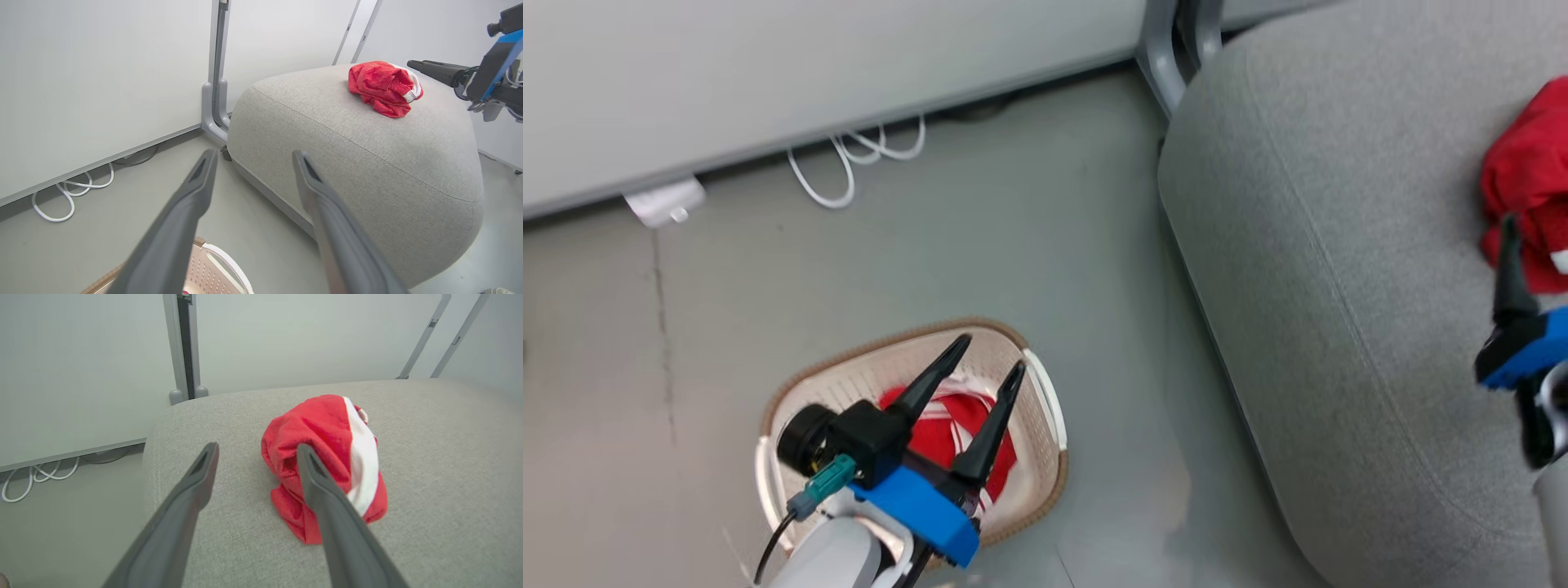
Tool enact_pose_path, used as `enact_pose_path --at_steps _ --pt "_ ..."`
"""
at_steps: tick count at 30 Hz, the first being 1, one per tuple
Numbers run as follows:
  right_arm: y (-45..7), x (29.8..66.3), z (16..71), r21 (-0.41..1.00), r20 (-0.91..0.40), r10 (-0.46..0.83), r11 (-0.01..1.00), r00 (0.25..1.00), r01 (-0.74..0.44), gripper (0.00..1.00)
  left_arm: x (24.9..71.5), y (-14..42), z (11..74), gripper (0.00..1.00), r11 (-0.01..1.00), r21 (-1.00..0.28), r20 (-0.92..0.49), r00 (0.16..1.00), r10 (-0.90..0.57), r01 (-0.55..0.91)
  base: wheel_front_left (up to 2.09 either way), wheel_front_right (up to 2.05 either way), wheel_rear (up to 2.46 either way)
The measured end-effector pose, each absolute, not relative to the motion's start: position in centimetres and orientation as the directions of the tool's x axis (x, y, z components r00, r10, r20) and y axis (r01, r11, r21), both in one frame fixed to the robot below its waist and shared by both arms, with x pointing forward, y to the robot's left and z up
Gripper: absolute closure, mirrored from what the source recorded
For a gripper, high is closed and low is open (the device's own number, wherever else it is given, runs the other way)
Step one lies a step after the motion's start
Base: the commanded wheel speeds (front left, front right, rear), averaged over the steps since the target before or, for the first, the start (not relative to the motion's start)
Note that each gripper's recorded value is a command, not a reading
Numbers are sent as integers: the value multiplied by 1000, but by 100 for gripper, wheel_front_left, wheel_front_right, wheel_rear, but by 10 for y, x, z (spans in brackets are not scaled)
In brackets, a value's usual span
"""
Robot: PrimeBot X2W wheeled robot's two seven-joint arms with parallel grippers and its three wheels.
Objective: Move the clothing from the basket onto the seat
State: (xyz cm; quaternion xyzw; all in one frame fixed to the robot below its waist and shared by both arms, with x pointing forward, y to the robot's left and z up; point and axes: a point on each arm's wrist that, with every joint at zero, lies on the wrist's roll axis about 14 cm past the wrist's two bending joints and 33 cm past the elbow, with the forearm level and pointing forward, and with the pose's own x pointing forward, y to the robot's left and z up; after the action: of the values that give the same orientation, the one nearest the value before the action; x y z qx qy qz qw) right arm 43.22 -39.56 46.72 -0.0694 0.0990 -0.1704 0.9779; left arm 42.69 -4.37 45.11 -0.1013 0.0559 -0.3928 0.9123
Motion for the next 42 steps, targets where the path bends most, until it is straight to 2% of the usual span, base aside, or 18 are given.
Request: enact_pose_path --at_steps 11,25,32,42 --pt "-283 410 500 -96 -30 -112 989 993 109 0 410 25 478 0 827 -198 0 843 -537 527 0 0 0" --pt "-183 373 532 -16 34 88 996 996 -87 0 384 128 487 0 956 -195 17 975 -221 220 0 0 0" --pt "-165 368 536 -13 32 130 991 991 -130 0 374 166 488 0 976 -189 21 995 -102 104 0 0 0" --pt "-166 367 531 -4 18 120 993 993 -120 0 369 170 481 0 979 -183 1 996 -87 86 0 0 0"
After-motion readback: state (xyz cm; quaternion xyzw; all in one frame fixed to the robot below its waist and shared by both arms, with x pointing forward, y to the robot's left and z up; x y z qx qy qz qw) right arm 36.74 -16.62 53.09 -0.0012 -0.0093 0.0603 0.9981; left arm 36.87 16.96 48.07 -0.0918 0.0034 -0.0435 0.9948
